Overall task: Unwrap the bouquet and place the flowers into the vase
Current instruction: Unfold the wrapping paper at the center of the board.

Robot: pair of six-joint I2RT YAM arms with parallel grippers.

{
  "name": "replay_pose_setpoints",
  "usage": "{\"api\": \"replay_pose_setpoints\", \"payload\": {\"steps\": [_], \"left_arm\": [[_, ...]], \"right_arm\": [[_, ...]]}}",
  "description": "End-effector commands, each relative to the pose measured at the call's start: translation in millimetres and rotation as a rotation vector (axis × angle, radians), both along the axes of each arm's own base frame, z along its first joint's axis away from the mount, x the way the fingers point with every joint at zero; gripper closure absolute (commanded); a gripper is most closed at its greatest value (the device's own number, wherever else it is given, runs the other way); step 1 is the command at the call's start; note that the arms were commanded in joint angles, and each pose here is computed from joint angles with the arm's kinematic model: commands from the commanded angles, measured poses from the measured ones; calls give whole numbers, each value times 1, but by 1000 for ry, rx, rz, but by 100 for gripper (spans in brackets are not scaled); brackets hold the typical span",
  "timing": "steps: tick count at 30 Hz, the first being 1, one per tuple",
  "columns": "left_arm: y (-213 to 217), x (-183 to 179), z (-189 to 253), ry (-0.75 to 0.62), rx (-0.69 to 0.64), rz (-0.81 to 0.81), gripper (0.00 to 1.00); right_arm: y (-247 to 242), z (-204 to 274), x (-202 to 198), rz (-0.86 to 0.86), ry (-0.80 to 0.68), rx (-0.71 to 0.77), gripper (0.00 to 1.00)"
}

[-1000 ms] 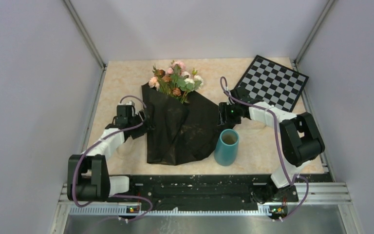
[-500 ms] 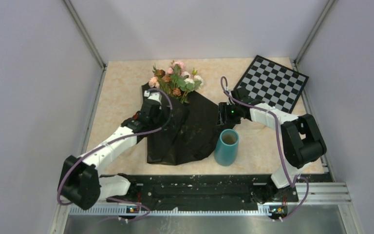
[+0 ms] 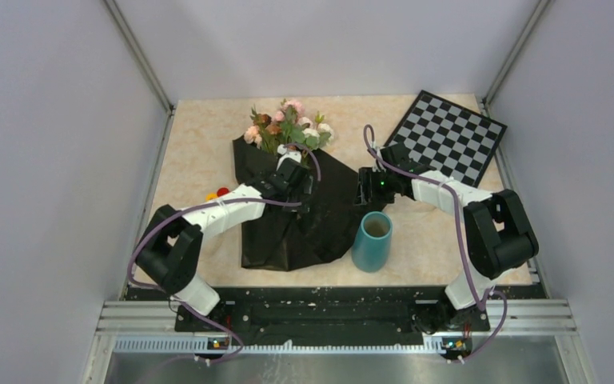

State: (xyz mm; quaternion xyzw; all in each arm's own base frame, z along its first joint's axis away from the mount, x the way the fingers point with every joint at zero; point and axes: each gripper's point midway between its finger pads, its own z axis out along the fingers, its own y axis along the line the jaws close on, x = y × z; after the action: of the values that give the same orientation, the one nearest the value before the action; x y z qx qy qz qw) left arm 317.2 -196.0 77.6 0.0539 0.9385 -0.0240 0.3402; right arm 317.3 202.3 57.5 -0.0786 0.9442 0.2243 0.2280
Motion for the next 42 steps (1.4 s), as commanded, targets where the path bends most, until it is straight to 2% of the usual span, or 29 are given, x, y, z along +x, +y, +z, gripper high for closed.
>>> {"api": "replay_pose_setpoints", "payload": {"steps": [1, 8, 17, 30, 42], "left_arm": [[2, 6, -2, -12, 116, -29, 1], [1, 1, -25, 39, 196, -56, 1], [24, 10, -26, 22, 346, 17, 1], [30, 24, 15, -103, 344, 69, 1], [44, 27, 39, -136, 357, 125, 1]], "right_arm": [[8, 22, 10, 0, -67, 57, 44], [8, 20, 11, -3, -65, 54, 44], [7, 18, 11, -5, -63, 50, 44], [7, 20, 15, -6, -67, 44, 44], [7, 21, 15, -3, -65, 43, 44]]}}
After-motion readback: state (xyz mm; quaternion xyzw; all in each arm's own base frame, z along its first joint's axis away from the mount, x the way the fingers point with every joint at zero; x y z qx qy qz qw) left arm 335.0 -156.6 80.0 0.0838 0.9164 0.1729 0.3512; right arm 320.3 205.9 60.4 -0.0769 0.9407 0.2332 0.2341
